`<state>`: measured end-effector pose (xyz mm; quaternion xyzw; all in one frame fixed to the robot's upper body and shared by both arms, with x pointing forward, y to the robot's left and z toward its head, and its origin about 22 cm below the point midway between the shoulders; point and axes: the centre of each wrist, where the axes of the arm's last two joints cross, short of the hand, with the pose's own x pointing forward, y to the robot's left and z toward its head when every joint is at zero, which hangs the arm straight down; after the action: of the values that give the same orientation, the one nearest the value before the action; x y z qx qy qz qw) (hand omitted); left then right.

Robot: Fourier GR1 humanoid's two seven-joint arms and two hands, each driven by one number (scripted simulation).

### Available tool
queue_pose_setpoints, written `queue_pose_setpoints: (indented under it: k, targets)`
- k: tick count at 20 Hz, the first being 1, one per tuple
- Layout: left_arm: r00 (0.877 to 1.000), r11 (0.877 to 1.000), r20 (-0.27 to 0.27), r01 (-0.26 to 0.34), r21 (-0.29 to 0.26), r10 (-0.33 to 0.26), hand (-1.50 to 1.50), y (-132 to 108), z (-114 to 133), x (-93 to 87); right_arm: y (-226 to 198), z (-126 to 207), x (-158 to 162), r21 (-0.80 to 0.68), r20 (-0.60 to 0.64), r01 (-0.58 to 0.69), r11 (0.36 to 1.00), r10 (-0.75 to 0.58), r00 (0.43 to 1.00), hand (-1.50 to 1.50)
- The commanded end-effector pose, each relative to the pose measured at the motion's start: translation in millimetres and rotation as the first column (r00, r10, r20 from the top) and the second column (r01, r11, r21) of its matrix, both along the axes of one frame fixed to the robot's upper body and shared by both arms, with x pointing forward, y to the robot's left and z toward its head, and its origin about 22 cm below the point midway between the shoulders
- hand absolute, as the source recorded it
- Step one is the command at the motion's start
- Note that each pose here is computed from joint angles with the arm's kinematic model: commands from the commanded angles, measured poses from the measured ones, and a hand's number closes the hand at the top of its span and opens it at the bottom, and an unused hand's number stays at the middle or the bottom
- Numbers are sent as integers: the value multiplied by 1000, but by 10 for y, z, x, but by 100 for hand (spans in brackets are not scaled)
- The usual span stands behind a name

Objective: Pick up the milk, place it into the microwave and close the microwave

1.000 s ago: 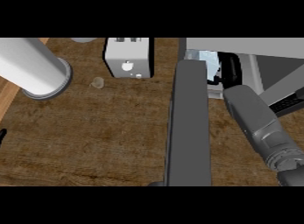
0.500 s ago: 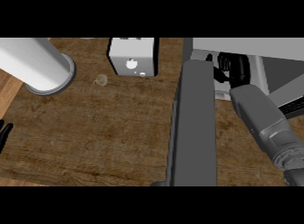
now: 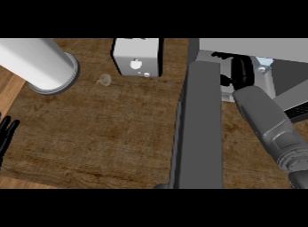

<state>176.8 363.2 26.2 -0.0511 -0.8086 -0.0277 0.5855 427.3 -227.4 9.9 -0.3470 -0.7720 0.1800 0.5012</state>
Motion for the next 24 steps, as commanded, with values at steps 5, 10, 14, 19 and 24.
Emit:
queue_pose_setpoints:
  k: [5,10,14,19,24]
  targets:
    - [1000,1000,-5,16,7,-16,-150,-24,-22,68,187,-16,3,-26,53,-9,1000,11,999,-150]
    - [1000,1000,-6,12,12,-12,-150,19,-71,99,295,16,25,-26,48,-32,999,33,998,-150]
    - [1000,1000,-7,10,-6,-10,-150,25,-99,60,357,-30,1,-26,15,-39,999,40,999,-150]
    - [1000,1000,-2,24,14,-24,-150,68,-94,80,300,-103,-41,-12,11,-51,999,51,999,-150]
    - [1000,1000,-3,7,-5,-7,-150,28,-178,30,278,-49,-12,-5,0,-90,996,90,996,-150]
